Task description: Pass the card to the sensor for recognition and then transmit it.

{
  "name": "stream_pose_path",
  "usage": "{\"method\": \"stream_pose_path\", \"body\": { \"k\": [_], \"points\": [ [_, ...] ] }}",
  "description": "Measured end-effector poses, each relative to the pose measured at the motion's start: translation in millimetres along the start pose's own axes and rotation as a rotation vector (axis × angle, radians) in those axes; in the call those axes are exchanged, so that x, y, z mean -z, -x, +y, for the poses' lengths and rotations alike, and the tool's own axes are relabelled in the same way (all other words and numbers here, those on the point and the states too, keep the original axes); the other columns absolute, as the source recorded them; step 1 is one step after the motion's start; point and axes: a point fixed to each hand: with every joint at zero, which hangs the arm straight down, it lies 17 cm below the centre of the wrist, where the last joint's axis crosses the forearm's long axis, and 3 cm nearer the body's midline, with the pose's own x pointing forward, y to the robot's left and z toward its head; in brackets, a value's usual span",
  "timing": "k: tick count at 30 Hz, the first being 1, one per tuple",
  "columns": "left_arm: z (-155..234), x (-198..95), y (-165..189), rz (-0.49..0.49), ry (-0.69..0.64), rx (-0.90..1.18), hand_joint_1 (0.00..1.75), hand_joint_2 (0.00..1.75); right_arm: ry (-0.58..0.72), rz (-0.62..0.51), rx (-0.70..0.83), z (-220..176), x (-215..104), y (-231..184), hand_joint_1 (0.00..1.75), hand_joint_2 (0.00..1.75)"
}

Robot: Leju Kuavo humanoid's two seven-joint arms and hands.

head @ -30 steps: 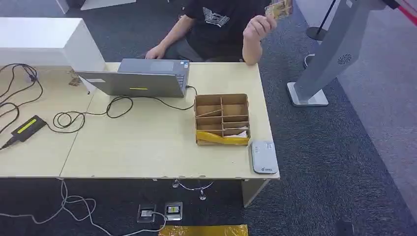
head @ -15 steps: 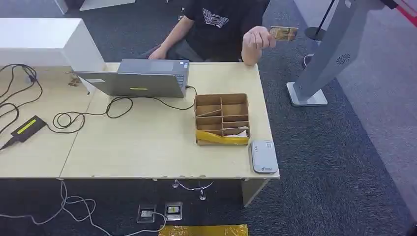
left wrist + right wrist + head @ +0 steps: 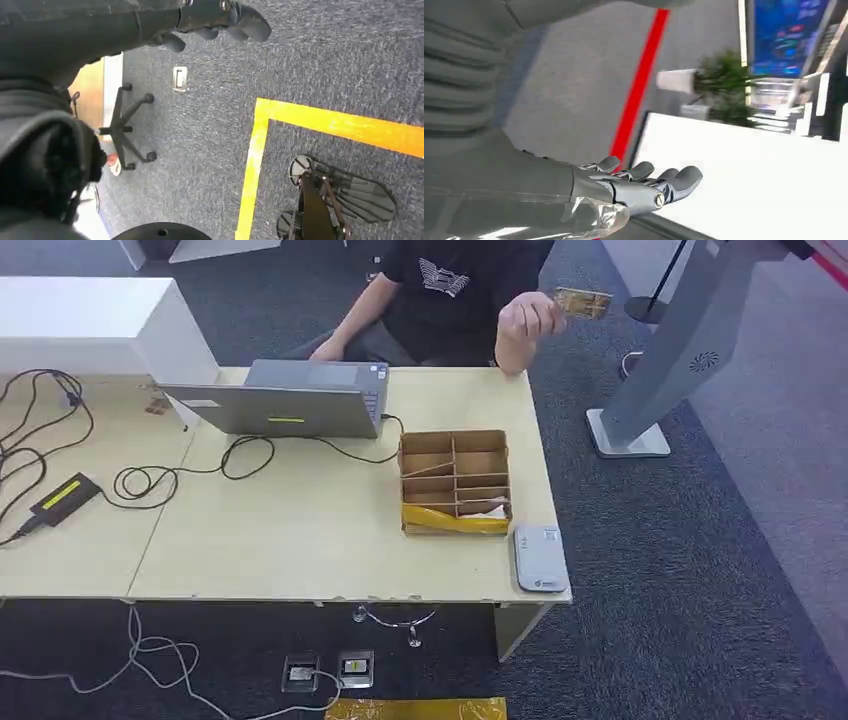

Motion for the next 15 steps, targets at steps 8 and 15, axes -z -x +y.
{"method": "stream_pose_path", "body": {
  "k": [8, 15],
  "points": [
    [0, 0, -6, -0.034, 0.014, 0.015, 0.00, 0.00, -0.503, -0.223, 0.010, 122, -35, -92, 0.00, 1.75],
    [6, 2, -10, -0.056, 0.029, 0.036, 0.00, 0.00, -0.897, -0.436, -0.242, 200, -119, -91, 0.00, 1.75]
  ]
}}
